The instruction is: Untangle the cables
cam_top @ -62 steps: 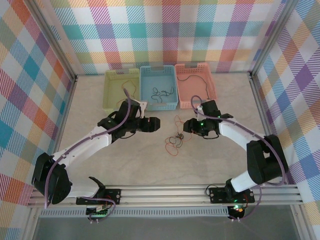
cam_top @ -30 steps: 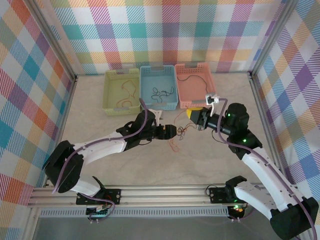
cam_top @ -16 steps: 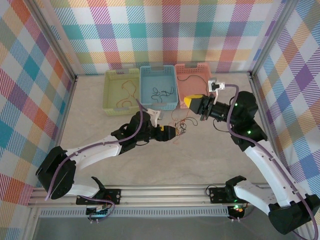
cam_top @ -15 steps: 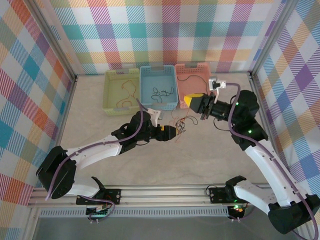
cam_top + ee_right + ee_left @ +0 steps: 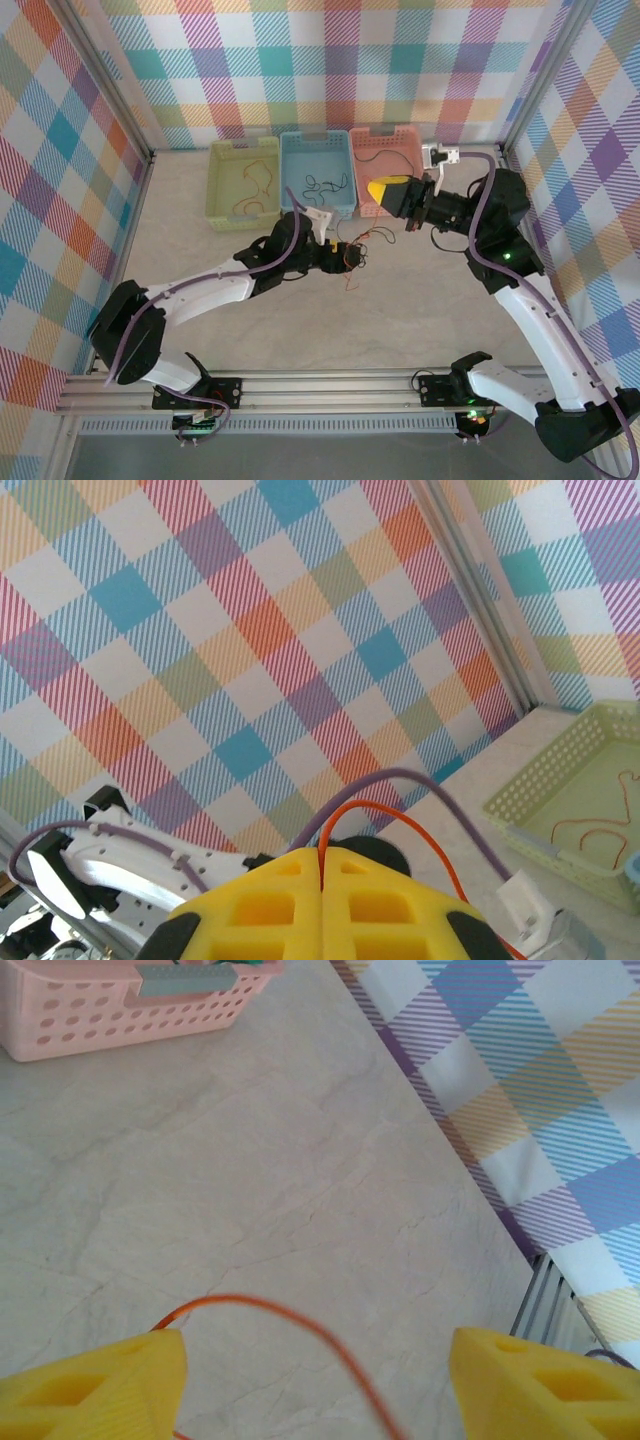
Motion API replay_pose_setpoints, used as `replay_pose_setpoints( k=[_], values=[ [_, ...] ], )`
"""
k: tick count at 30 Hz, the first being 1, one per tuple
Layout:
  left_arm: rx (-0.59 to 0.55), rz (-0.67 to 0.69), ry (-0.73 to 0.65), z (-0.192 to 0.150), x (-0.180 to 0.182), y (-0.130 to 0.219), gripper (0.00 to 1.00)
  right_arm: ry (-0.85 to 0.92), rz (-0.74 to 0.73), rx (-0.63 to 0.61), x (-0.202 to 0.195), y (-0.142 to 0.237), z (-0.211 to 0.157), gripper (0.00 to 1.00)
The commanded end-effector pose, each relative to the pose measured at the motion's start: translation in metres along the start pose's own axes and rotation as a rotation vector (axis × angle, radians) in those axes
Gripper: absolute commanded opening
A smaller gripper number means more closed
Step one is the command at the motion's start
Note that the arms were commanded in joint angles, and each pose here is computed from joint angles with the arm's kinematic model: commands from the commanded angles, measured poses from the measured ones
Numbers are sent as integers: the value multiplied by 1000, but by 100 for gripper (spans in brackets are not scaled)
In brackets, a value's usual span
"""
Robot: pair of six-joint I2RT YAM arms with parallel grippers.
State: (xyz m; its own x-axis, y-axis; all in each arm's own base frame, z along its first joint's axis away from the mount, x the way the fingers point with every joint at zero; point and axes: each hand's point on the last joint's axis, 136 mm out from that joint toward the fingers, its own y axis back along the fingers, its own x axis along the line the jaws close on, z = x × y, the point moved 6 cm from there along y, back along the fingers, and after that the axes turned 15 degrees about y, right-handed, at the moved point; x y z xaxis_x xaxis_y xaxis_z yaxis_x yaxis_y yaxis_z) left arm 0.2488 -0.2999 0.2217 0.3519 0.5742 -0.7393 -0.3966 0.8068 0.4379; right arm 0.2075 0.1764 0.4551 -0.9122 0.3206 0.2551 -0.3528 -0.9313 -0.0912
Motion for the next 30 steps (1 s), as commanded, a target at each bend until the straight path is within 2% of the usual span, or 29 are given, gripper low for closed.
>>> replay_pose_setpoints(
  k=[1,4,7,10,12,17,24,30],
  values=[
    [36,14,-30,-22,-5,37,74,36,-38,-25,0,0,10,0],
    [61,140,-6,-36,9,68,75,28,-54,-29,-7,-3,9,0],
    [23,267,18,-44,22,103,76,21,-52,-38,-10,-6,10,0],
    [-51,278,28,-44,21,133,79,19,-60,-38,-13,-8,9,0],
    [-86,224,4,-41,11,145,79,11,-65,-34,-15,-9,6,0],
    [-117,-95,-151,-17,-50,147,79,-14,-56,-23,-18,-11,0,0],
    [-108,-171,-358,20,-92,114,76,-31,-48,-13,-20,-12,-4,0],
    [-64,-210,-447,31,-108,98,75,-44,-34,3,-21,-14,-8,0]
  ],
)
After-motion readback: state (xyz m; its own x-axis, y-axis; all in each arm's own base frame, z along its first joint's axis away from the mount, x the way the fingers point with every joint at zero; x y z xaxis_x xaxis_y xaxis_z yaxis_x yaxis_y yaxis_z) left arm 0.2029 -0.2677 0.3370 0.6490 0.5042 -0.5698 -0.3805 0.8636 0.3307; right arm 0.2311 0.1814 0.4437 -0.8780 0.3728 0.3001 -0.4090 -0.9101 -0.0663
